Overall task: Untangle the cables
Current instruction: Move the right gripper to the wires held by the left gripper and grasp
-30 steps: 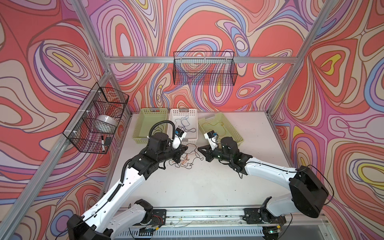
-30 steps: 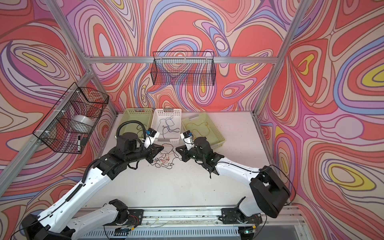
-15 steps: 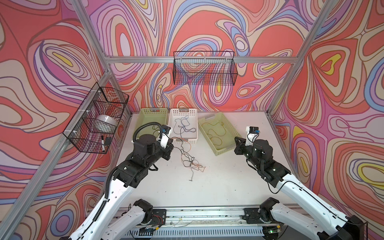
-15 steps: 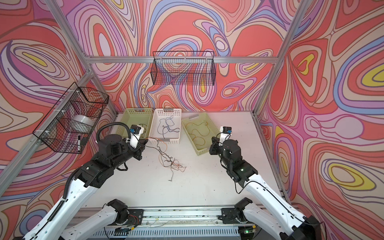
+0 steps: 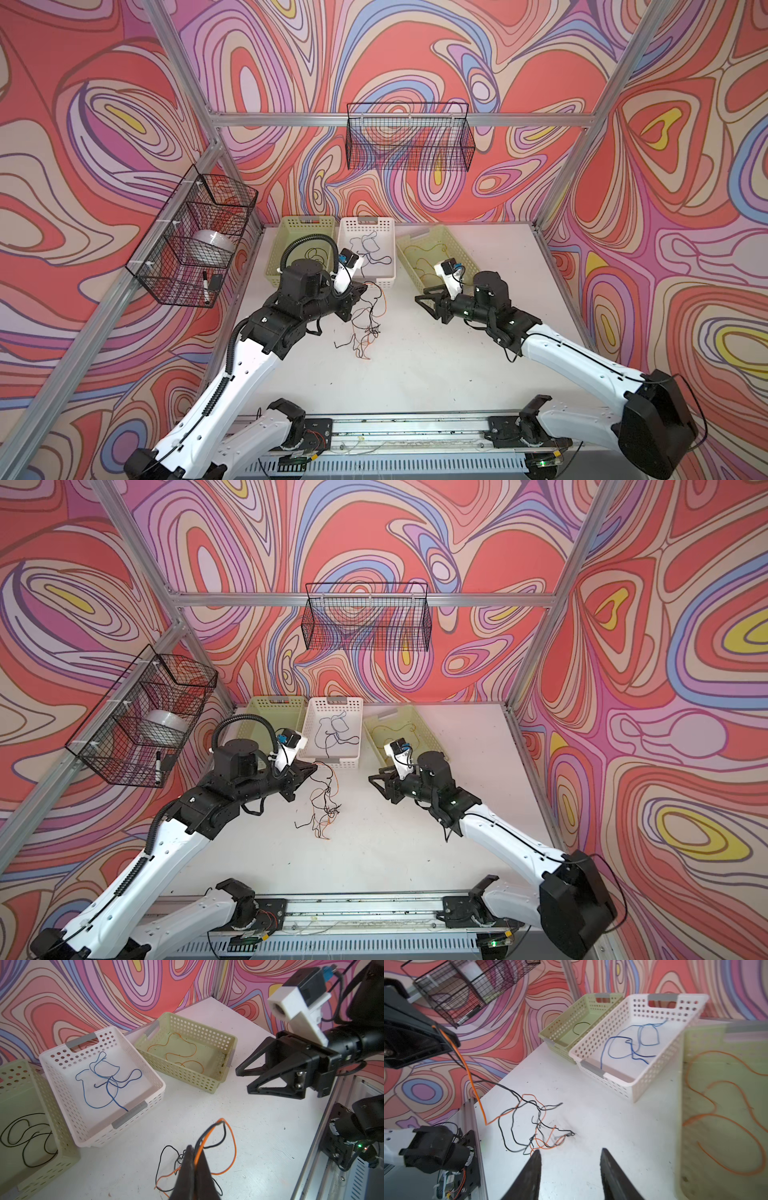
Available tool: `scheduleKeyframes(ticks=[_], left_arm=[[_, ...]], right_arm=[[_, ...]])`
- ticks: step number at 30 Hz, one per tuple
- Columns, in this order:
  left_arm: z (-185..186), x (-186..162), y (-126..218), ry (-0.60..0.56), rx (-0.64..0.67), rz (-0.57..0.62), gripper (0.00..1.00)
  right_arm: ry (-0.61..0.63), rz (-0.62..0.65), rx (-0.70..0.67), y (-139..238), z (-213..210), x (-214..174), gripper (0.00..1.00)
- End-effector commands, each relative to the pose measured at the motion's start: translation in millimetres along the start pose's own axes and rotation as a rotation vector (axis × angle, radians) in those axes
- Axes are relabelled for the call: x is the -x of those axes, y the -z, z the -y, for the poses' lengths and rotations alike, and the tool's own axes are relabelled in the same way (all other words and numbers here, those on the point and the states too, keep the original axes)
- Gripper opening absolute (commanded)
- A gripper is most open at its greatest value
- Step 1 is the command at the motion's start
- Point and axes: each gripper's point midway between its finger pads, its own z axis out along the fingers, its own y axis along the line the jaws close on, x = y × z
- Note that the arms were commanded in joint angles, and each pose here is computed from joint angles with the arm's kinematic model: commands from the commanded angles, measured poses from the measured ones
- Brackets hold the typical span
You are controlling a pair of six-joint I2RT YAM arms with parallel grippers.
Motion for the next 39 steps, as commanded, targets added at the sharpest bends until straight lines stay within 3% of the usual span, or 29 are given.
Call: scheduleKeyframes(ticks=[1, 9, 14, 22, 25, 30, 39], left_arm=[[14, 9, -3, 0.000, -0.069, 0.034, 0.00], [19, 10, -16, -0.006, -0.087, 0.024, 0.00], [20, 12, -18, -0.011, -0.082, 0.026, 0.00], [15, 10, -15, -0.020, -0.043, 0.020, 0.00], [16, 10, -17, -0.022, -0.049, 0.016, 0.00], [18, 11, -22, -0.020, -0.059, 0.007, 0.00], [21, 14, -24, -0.021, -0.066, 0.024, 0.00]], right_arm=[[0.085, 0.064, 0.167, -11, -37, 26, 0.49], [0.067, 0.041, 0.289, -37, -57, 19, 0.50], [0.053, 0.007, 0.244, -46, -46, 14, 0.44], [0.114, 0.059, -0.055, -13, -9, 12, 0.53], [0.193, 0.070, 0.056, 0, -34, 11, 0.54], [0.206, 0.070, 0.184, 4, -57, 13, 0.55], [0.126, -0.024, 0.075, -34, -25, 5, 0.51]])
